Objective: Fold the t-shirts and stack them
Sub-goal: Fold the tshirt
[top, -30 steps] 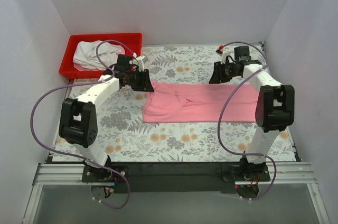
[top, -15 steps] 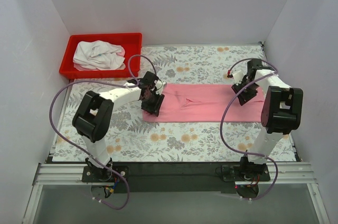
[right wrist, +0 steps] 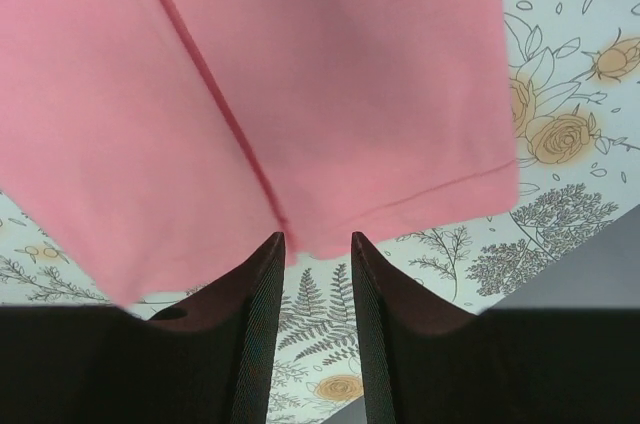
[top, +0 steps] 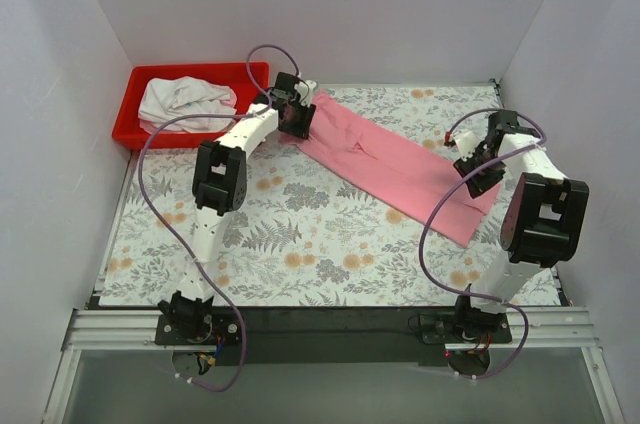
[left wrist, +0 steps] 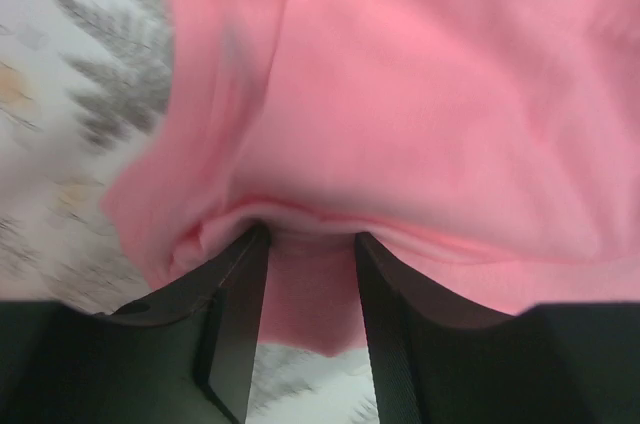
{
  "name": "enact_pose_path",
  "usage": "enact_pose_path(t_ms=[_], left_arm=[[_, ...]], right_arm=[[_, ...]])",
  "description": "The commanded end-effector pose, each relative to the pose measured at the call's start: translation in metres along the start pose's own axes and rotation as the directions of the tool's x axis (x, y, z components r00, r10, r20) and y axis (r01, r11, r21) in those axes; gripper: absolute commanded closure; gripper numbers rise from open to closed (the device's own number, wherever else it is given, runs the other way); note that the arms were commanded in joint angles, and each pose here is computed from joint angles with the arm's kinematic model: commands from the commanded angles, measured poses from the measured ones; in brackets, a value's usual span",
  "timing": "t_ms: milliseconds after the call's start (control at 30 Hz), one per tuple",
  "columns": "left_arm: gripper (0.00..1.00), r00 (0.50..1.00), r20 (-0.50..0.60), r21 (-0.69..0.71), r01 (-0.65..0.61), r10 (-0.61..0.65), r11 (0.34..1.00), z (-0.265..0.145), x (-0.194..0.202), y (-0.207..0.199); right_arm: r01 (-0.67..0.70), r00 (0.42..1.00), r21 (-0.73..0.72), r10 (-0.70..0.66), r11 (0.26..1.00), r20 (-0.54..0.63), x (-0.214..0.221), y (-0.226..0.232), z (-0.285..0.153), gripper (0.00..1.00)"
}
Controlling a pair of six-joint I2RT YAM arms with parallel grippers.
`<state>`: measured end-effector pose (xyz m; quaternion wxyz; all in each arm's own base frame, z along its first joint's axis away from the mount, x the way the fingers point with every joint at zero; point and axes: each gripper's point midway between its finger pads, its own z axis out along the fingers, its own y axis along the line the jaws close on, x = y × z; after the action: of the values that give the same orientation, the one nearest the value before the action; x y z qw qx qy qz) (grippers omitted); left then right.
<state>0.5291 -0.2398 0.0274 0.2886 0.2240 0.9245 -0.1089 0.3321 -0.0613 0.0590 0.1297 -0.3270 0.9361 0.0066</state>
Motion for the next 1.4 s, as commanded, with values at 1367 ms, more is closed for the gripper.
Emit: enact_pose_path(t_ms=[1367], left_arm=[[0.5,0.982,0.126,0.319,0.092,-0.139,0.943,-0.189,0.007,-0.059]], right_arm=[[0.553,0.825,-0.576,-0.491,0.602,0.279,-0.056,0.341,-0.049,0.63]])
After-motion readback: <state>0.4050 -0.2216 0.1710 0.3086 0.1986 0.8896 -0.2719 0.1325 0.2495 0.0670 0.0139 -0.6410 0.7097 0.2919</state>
